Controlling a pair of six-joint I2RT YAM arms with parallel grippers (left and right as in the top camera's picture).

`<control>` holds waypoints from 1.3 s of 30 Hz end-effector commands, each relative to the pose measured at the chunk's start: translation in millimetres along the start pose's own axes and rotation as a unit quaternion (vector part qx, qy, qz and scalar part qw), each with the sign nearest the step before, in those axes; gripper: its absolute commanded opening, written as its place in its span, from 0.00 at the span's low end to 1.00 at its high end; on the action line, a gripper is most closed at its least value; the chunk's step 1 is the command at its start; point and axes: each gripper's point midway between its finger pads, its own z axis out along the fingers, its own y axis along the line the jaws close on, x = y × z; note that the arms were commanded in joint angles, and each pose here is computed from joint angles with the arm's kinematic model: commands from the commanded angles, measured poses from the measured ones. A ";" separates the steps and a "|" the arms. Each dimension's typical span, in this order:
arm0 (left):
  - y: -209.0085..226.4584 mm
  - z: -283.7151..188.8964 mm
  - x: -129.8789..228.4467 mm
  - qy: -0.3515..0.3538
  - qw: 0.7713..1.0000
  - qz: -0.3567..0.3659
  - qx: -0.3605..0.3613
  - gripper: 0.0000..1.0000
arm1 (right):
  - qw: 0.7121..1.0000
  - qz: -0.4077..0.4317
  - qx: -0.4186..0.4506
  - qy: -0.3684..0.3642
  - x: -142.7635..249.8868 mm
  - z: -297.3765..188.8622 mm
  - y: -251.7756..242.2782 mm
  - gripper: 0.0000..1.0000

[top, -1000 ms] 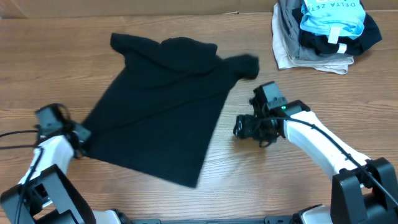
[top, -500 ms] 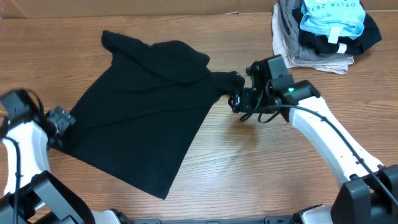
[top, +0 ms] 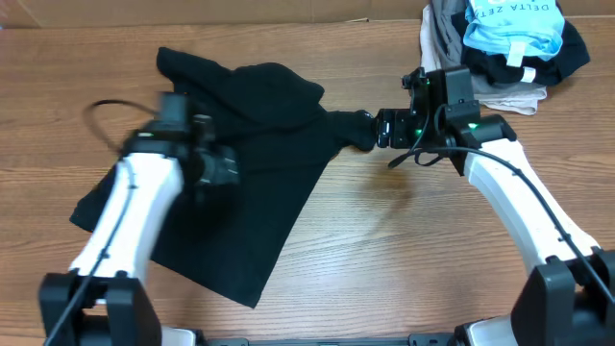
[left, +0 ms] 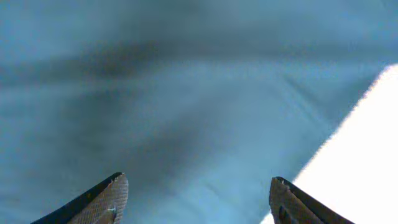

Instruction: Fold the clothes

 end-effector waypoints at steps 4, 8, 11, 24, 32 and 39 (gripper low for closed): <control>-24.7 25.2 67.9 0.082 0.996 0.027 -0.027 0.76 | 1.000 -0.010 0.002 -0.019 -14.4 0.2 -1.9 0.85; -23.3 40.6 110.0 0.129 0.990 0.027 -0.049 0.82 | 1.000 -0.007 0.000 -0.021 -15.9 -0.6 -4.1 0.86; -23.2 49.9 138.2 0.157 0.986 0.006 -0.061 0.84 | 1.000 -0.007 0.000 -0.021 -16.2 -0.6 -4.0 0.86; -28.9 82.0 197.4 0.181 0.978 0.084 -0.052 0.71 | 1.000 -0.006 0.001 -0.016 -13.7 -0.2 -4.7 0.87; -33.7 80.2 200.9 0.192 0.978 0.076 -0.039 0.04 | 1.000 -0.007 0.000 -0.022 -16.9 0.9 -4.4 0.85; -41.7 46.9 135.5 0.121 0.986 0.077 -0.082 0.04 | 1.000 0.004 -0.025 -0.017 -18.2 39.2 -5.1 0.85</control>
